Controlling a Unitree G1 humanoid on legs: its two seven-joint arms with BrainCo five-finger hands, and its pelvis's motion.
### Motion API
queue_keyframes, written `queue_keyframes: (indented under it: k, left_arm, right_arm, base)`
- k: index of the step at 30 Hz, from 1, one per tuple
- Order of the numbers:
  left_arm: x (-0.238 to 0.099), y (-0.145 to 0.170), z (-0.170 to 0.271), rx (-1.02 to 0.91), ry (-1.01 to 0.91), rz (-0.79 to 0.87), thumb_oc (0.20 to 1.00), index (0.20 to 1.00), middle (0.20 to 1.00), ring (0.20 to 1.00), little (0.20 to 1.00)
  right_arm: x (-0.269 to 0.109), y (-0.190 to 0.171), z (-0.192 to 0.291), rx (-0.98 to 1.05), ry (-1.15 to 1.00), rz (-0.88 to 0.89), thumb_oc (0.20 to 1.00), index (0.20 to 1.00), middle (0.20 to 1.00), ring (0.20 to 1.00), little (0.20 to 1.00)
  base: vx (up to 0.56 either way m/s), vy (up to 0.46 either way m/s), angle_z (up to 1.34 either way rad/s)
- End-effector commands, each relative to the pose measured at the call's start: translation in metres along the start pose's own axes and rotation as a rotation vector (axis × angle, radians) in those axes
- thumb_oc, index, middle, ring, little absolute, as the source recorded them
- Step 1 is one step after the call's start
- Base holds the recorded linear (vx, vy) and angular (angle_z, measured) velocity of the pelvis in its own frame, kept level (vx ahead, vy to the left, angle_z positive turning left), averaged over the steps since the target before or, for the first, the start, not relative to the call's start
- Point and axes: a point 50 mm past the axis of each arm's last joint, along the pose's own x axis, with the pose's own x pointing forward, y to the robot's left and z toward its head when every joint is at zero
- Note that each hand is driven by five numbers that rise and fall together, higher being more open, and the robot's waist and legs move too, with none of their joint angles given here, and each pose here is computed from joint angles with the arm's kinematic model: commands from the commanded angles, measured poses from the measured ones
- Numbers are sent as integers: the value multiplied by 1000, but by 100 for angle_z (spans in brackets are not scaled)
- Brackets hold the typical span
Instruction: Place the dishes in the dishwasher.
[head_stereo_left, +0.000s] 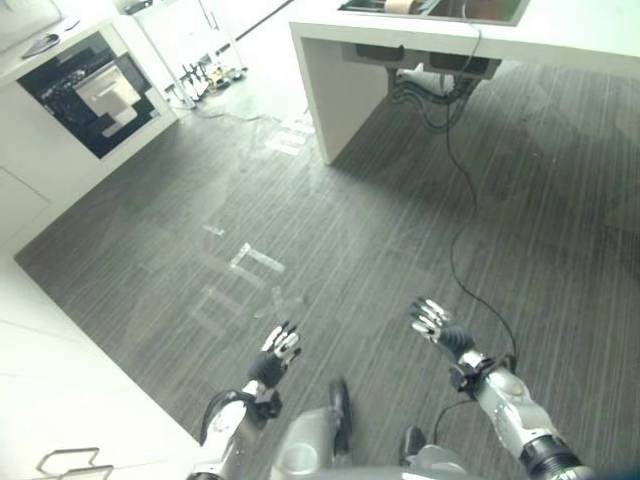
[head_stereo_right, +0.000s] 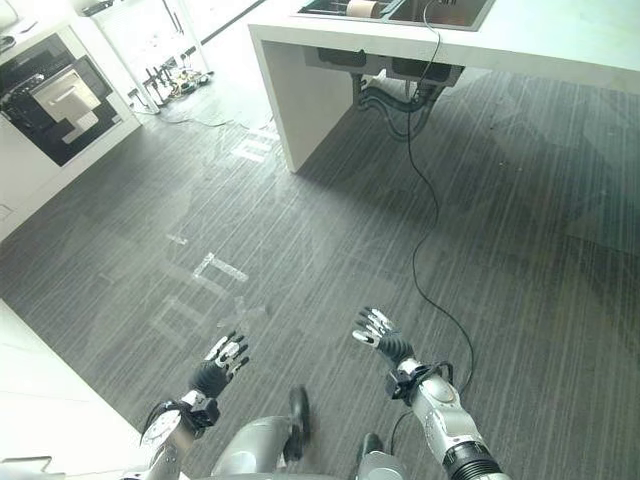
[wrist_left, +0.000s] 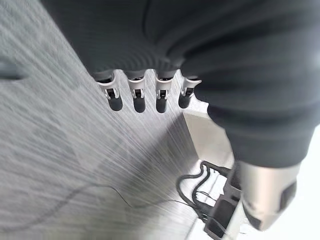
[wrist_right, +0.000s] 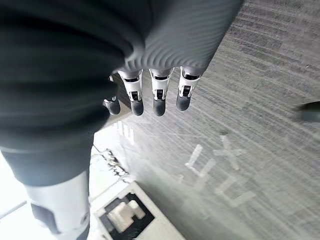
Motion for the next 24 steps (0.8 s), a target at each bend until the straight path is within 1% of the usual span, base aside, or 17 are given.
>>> queue_keyframes:
  k: [1,2,3,5,7,8,9,10,12,13,15,18,20,22,24]
  left_arm:
    - [9,-8,36,53,-148,-90,1000,1000,1000,1000,1000]
    - [9,-4,39,83,-156,-54,1000,1000,1000,1000,1000]
    - [9,0,46,109,-151,-59,1000,1000,1000,1000,1000]
    - [12,2,50,209,-106,-83,1000,1000,1000,1000,1000]
    - [13,1,46,285,-49,-110,1000,1000,1000,1000,1000]
    - [13,3,44,315,-29,-84,1000,1000,1000,1000,1000]
    - [14,3,45,282,-44,-68,1000,1000,1000,1000,1000]
    - [15,4,50,266,-53,-67,1000,1000,1000,1000,1000]
    - [17,3,53,302,-55,-68,1000,1000,1000,1000,1000]
    - [19,0,54,339,-53,-67,1000,1000,1000,1000,1000]
    - [16,0,50,347,-25,-87,1000,1000,1000,1000,1000]
    - [18,-3,38,330,8,-90,1000,1000,1000,1000,1000]
    - [15,-3,33,307,7,-73,1000,1000,1000,1000,1000]
    - [14,-1,30,248,-8,-55,1000,1000,1000,1000,1000]
    - [17,-4,27,228,-8,-57,1000,1000,1000,1000,1000]
  right_arm:
    - [6,5,24,-1,-106,43,1000,1000,1000,1000,1000]
    - [5,6,19,52,-90,54,1000,1000,1000,1000,1000]
    - [2,8,15,125,-109,47,1000,1000,1000,1000,1000]
    - [0,12,12,169,-142,16,1000,1000,1000,1000,1000]
    - [-1,14,13,207,-170,-1,1000,1000,1000,1000,1000]
    - [1,16,13,208,-167,2,1000,1000,1000,1000,1000]
    - [5,19,14,208,-163,12,1000,1000,1000,1000,1000]
    - [6,20,15,202,-163,17,1000,1000,1000,1000,1000]
    - [3,16,17,201,-167,18,1000,1000,1000,1000,1000]
    - [4,16,19,210,-171,22,1000,1000,1000,1000,1000]
    - [3,16,18,215,-168,8,1000,1000,1000,1000,1000]
    - [5,12,19,236,-169,-11,1000,1000,1000,1000,1000]
    - [5,10,21,201,-154,2,1000,1000,1000,1000,1000]
    - [4,3,23,156,-130,17,1000,1000,1000,1000,1000]
    - [1,-6,25,122,-124,14,1000,1000,1000,1000,1000]
  base:
    - [420,437,-29]
    - [491,410,-38]
    - [489,418,-68]
    - [388,481,-46]
    - [314,601,86]
    - [402,627,82]
    - [480,424,22]
    - [403,31,-50]
    - [429,-83,16]
    - [703,-117,115]
    - [783,-136,160]
    - [581,-170,-93]
    - [500,-113,27]
    - [422,-169,-46]
    - [343,-76,-116]
